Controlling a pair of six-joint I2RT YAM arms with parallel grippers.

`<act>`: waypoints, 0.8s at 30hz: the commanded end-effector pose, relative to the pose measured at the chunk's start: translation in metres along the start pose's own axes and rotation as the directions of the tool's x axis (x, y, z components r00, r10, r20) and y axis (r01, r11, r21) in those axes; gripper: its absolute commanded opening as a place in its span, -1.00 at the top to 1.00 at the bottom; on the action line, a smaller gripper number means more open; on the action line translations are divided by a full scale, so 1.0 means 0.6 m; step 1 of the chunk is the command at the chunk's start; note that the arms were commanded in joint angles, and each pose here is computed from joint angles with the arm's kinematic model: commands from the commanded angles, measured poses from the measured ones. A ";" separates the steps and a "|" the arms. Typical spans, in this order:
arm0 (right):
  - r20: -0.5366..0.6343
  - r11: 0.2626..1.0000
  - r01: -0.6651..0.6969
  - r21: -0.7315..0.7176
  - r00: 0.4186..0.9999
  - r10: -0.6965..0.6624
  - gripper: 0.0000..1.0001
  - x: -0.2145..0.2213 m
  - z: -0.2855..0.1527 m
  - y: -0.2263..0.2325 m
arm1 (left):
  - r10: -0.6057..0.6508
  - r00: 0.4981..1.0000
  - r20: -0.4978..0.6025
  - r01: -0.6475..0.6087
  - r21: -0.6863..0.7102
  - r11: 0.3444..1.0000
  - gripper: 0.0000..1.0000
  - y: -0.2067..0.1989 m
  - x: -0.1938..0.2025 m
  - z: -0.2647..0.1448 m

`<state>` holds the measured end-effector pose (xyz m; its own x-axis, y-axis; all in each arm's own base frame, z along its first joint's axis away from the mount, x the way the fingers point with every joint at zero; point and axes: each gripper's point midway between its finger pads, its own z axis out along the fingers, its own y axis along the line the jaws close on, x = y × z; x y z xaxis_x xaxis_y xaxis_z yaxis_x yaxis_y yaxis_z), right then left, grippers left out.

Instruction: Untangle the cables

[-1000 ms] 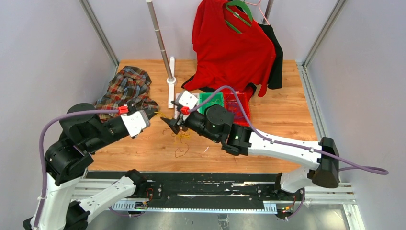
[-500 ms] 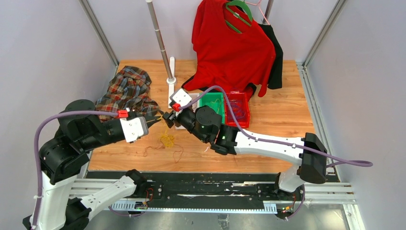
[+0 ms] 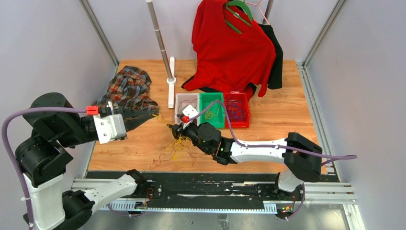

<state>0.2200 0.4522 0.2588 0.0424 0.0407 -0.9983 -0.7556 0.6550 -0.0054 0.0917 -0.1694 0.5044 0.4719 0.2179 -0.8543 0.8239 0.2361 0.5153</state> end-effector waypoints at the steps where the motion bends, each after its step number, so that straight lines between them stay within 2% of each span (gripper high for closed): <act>1: 0.013 0.993 -0.098 0.067 0.995 0.098 -0.08 0.029 -0.001 -0.016 | -0.005 0.997 0.081 0.007 -0.022 1.000 0.99 0.019 -0.047 0.001; 7: -0.074 0.984 -0.118 0.130 0.989 0.128 -0.03 0.109 -0.026 -0.034 | -0.047 0.970 0.239 0.060 -0.046 0.997 0.99 0.047 -0.144 -0.010; 18: -0.196 0.975 -0.086 0.205 0.972 0.127 0.05 0.219 -0.078 -0.063 | 0.085 0.934 0.348 -0.009 -0.215 0.977 0.99 0.096 -0.211 -0.042; 24: -0.229 0.967 -0.031 0.252 0.969 0.091 -0.22 0.252 -0.111 -0.081 | 0.212 0.896 0.389 -0.074 -0.340 0.937 0.99 0.128 -0.258 -0.073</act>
<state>0.2211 0.4080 0.1644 -0.1424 0.0971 -0.9850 -0.6378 0.7521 0.1663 0.0952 -0.1743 0.5944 0.4821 0.0100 -0.8761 0.8103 0.3752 0.4502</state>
